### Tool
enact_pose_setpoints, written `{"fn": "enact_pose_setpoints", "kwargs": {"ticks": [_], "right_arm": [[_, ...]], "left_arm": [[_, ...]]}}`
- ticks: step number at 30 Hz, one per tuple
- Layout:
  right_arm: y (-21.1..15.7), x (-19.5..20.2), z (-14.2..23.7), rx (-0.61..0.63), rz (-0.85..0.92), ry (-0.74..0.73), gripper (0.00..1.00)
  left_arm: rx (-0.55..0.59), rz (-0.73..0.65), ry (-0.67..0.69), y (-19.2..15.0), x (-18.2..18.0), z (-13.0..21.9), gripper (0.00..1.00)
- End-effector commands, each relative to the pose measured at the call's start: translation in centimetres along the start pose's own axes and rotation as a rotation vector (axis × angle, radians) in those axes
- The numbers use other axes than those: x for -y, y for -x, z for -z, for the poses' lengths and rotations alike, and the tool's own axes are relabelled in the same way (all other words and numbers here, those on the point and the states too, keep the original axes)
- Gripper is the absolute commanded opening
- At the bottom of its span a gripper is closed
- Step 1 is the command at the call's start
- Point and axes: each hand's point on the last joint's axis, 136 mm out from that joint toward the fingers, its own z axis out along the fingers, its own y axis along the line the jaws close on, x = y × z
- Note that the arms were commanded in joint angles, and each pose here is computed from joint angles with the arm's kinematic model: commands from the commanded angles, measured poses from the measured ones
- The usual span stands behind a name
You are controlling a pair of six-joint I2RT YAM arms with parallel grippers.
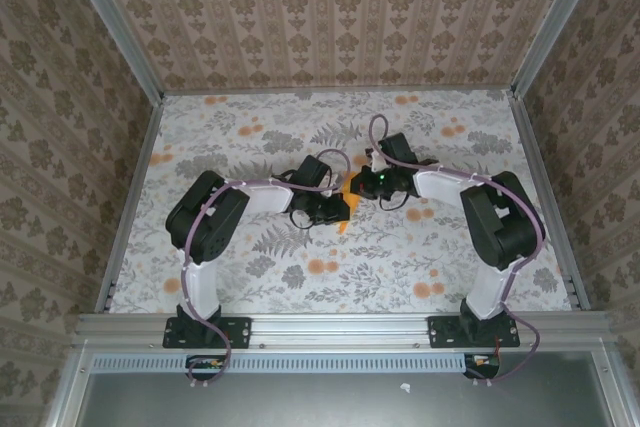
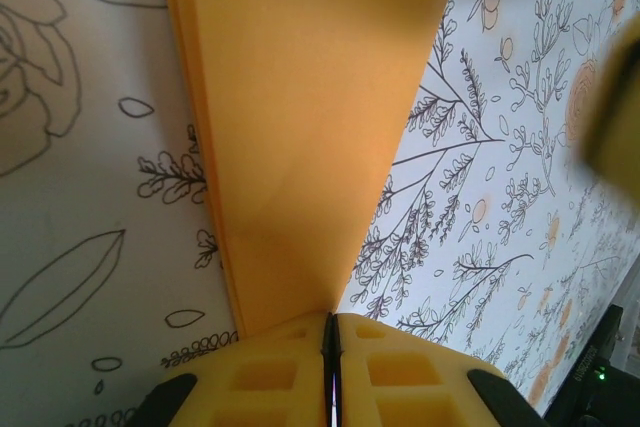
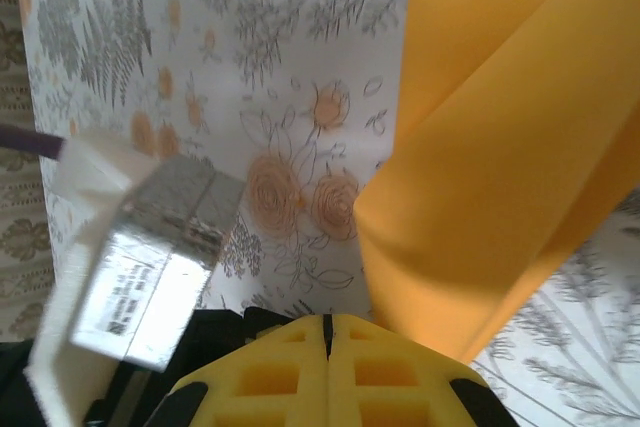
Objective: Fold a paper plane with a square sheet of paper (fold left side to right side)
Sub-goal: Fold the wing for the fifth time at the center of the table.
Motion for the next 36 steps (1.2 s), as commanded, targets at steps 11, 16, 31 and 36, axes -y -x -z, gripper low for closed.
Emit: {"fn": "enact_pose_setpoints", "kwargs": {"ticks": [11, 16, 31, 36], "right_arm": [[-2.2, 2.9, -2.7, -0.070, -0.003, -0.061, 0.00], [-2.3, 4.1, -2.9, -0.081, 0.004, -0.111, 0.00], [-0.6, 6.3, -2.9, -0.060, 0.006, -0.173, 0.00], [0.5, 6.7, -2.7, -0.036, 0.015, -0.173, 0.00]], "left_arm": [[-0.095, 0.041, 0.121, -3.1, -3.5, -1.2, 0.11], [-0.098, 0.040, 0.124, -3.1, -3.6, -1.2, 0.11], [-0.114, 0.041, 0.137, -3.4, -3.9, -1.3, 0.11], [-0.120, 0.044, 0.140, -3.6, -4.1, -1.3, 0.11]]}}
